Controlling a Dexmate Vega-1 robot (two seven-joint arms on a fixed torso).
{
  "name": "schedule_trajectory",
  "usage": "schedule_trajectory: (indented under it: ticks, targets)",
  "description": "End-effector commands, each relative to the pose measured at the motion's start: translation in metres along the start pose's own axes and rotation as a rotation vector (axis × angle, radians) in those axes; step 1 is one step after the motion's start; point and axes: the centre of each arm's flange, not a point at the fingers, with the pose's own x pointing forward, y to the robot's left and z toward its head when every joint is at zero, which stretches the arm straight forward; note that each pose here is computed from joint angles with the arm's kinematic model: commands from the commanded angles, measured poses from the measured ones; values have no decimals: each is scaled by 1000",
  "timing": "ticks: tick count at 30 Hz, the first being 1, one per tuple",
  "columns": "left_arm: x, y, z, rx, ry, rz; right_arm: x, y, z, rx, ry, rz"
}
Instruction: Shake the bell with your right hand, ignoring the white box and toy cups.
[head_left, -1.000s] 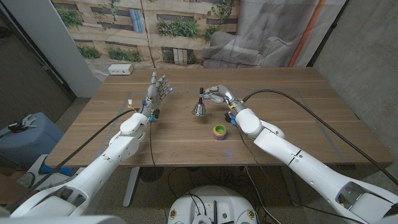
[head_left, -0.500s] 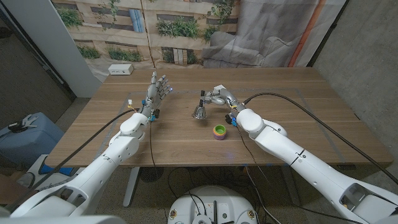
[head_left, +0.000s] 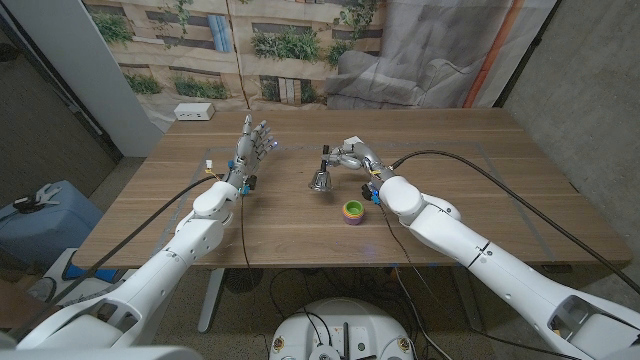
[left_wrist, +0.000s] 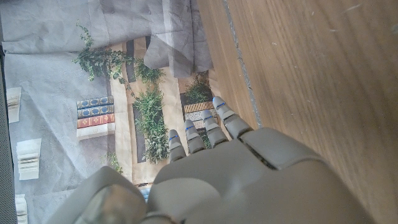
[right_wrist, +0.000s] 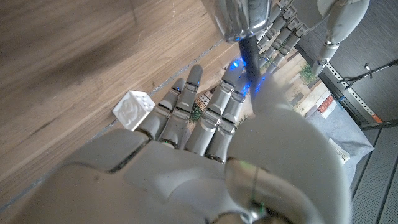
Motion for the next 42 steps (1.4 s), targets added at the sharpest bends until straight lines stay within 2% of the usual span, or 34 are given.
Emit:
schedule_trajectory:
  ticks: [1,9,19,32,42]
  targets:
    - [0,0,0,0,0,0,-2,1,2,-43,-46,-64]
    - [0,0,0,0,0,0,-2,3,2,-91,-107,-128]
    - [0,0,0,0,0,-1,-2,8,7,-182,-218,-245]
    - [0,0,0,0,0,0,-2,10,12,-266,-260,-327]
    - [0,0,0,0,0,0,-1,14,13,-353,-312,-402]
